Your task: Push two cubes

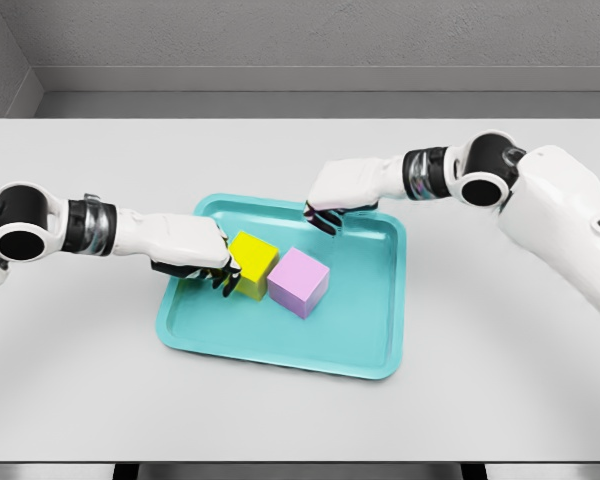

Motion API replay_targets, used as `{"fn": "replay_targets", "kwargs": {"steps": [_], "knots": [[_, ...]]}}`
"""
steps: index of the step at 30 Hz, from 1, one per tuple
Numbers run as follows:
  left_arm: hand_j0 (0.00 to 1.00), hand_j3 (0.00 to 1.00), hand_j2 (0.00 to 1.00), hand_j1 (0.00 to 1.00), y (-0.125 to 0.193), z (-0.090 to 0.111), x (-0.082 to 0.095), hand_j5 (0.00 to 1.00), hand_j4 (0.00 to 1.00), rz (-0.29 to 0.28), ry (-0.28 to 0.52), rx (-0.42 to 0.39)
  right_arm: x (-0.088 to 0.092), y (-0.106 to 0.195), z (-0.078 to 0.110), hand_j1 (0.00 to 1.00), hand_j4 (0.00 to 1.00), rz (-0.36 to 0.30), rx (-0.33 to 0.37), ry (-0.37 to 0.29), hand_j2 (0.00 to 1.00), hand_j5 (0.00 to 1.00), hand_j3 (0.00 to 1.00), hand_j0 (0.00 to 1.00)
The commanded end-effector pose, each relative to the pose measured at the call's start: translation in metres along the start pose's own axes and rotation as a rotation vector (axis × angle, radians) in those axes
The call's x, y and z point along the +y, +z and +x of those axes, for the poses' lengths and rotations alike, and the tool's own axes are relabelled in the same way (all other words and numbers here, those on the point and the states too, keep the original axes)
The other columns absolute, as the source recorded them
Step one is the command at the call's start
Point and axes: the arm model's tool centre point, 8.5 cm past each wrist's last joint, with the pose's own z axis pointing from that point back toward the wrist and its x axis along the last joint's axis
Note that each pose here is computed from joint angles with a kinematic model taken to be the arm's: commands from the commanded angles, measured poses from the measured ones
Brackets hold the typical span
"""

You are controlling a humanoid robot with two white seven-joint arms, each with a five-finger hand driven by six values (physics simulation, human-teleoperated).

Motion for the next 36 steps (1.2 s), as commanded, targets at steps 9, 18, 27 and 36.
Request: {"fn": "replay_targets", "kwargs": {"steps": [9, 18, 27, 36], "knots": [[0.4, 0.4, 0.4, 0.4, -0.002, 0.0, 0.002, 0.4, 0.4, -0.009, -0.03, 0.002, 0.004, 0.081, -0.042, 0.16, 0.16, -0.097, 0.129, -0.104, 0.16, 0.16, 0.16, 0.16], [0.4, 0.4, 0.4, 0.4, -0.009, -0.008, 0.009, 0.4, 0.4, 0.007, -0.019, 0.011, 0.021, 0.086, -0.018, 0.16, 0.16, -0.018, 0.08, -0.04, 0.16, 0.16, 0.16, 0.16], [0.4, 0.4, 0.4, 0.4, 0.014, -0.007, 0.02, 0.4, 0.4, 0.039, -0.022, 0.018, 0.029, 0.1, -0.024, 0.2, 0.2, -0.003, 0.111, -0.05, 0.2, 0.2, 0.2, 0.2], [0.4, 0.4, 0.4, 0.4, 0.028, -0.078, 0.029, 0.4, 0.4, 0.117, 0.125, 0.189, 0.032, 0.101, -0.023, 0.23, 0.23, 0.003, 0.112, -0.054, 0.23, 0.23, 0.23, 0.23]]}}
